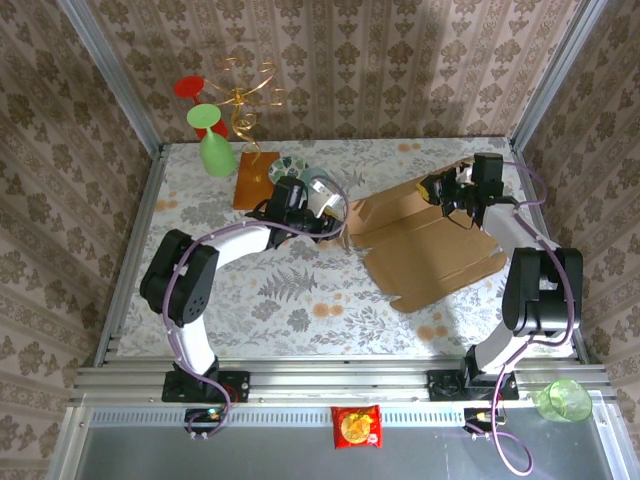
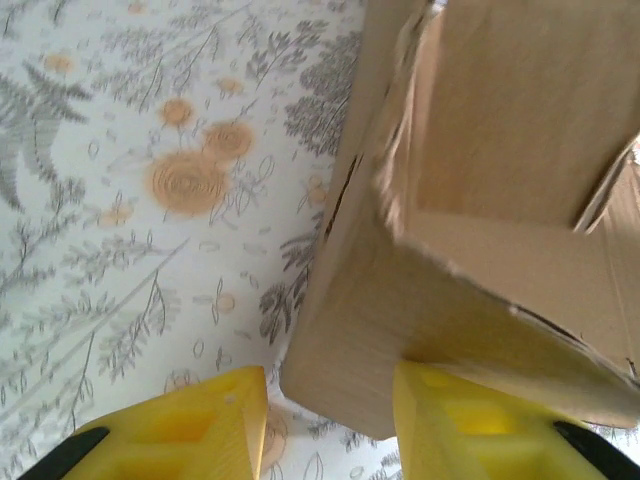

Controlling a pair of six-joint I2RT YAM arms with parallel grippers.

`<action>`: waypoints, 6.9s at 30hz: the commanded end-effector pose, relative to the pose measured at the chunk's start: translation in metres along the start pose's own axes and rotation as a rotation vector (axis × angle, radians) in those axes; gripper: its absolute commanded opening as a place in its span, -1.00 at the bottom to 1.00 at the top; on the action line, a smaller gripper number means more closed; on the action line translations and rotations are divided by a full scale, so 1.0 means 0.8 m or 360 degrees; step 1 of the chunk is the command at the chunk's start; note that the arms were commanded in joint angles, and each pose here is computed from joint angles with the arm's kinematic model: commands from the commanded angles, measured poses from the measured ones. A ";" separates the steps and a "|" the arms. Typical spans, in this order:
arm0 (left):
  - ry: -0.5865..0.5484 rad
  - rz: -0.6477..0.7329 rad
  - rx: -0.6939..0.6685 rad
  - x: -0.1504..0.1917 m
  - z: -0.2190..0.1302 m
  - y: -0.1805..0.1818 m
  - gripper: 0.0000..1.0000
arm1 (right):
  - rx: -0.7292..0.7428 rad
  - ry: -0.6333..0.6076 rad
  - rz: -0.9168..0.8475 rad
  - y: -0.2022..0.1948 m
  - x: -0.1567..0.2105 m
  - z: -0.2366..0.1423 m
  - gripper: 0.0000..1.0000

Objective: Fold the paper box

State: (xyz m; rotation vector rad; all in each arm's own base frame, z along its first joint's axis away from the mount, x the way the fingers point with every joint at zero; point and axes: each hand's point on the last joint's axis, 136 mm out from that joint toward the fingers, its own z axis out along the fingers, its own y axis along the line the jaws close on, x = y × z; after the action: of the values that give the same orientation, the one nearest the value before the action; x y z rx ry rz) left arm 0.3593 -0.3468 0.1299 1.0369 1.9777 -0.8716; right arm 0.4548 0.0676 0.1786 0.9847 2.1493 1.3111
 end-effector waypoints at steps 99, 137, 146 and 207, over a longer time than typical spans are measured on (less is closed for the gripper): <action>-0.0382 -0.0321 -0.1075 -0.043 0.109 0.036 -0.84 | -0.0409 0.0012 0.0114 -0.023 0.027 0.029 -1.00; -0.0043 -0.0280 -0.0896 -0.044 -0.083 0.066 -1.00 | 0.0246 -0.0622 -0.0461 0.075 0.015 -0.148 -0.08; -0.0053 -0.0303 -0.0863 -0.048 -0.088 0.063 -1.00 | 0.0293 -0.0547 -0.0239 0.027 0.002 -0.114 -0.30; -0.0076 -0.0417 -0.0794 -0.075 -0.089 0.064 -1.00 | 0.0451 -0.0349 -0.0274 -0.099 0.003 -0.050 0.09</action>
State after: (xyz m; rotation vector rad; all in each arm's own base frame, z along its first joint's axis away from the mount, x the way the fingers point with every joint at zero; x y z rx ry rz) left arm 0.4023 -0.2846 0.1858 0.5013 2.1909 -0.4381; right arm 0.3832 0.0187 0.1139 1.0550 2.2534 0.7530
